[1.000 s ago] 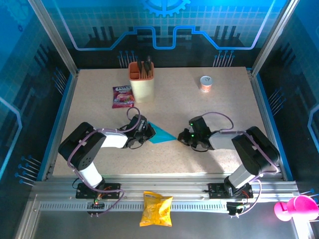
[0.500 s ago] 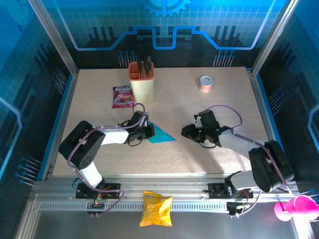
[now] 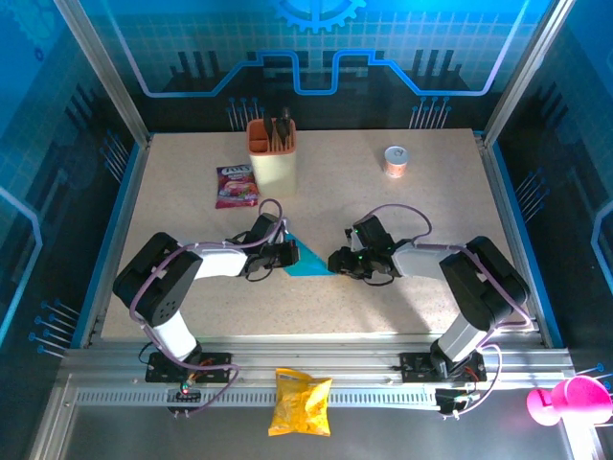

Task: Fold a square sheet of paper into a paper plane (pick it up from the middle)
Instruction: Turn over the paper at the center of the table.

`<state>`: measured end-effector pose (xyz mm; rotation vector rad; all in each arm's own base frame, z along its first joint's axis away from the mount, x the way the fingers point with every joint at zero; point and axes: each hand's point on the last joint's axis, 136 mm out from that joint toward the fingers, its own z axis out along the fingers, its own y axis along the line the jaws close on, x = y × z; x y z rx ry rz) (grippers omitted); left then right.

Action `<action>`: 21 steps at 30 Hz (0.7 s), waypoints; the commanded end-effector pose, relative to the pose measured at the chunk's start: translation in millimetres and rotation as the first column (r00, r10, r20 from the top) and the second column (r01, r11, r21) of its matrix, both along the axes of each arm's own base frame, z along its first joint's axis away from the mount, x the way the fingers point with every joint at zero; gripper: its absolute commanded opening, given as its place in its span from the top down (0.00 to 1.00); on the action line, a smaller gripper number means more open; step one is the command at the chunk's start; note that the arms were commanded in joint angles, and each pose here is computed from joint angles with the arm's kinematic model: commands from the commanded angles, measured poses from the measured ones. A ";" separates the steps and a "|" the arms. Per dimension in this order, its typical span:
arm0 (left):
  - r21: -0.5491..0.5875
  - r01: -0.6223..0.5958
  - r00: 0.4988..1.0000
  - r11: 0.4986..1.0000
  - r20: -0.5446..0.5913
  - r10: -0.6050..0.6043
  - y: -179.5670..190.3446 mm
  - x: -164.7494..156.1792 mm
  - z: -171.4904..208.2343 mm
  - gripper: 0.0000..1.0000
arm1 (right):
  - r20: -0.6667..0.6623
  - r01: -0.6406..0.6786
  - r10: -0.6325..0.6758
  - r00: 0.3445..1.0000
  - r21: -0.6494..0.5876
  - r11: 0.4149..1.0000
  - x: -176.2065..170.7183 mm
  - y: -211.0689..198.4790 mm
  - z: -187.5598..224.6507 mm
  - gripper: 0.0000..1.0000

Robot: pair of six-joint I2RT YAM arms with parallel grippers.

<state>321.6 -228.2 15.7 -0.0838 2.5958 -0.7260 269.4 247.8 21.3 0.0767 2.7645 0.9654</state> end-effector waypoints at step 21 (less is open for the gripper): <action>0.045 0.020 0.997 0.999 -0.073 -0.017 12.5 -21.8 -22.3 1.00 | 0.012 -0.081 0.081 0.997 0.168 0.982 -17.7 53.5 13.2 0.68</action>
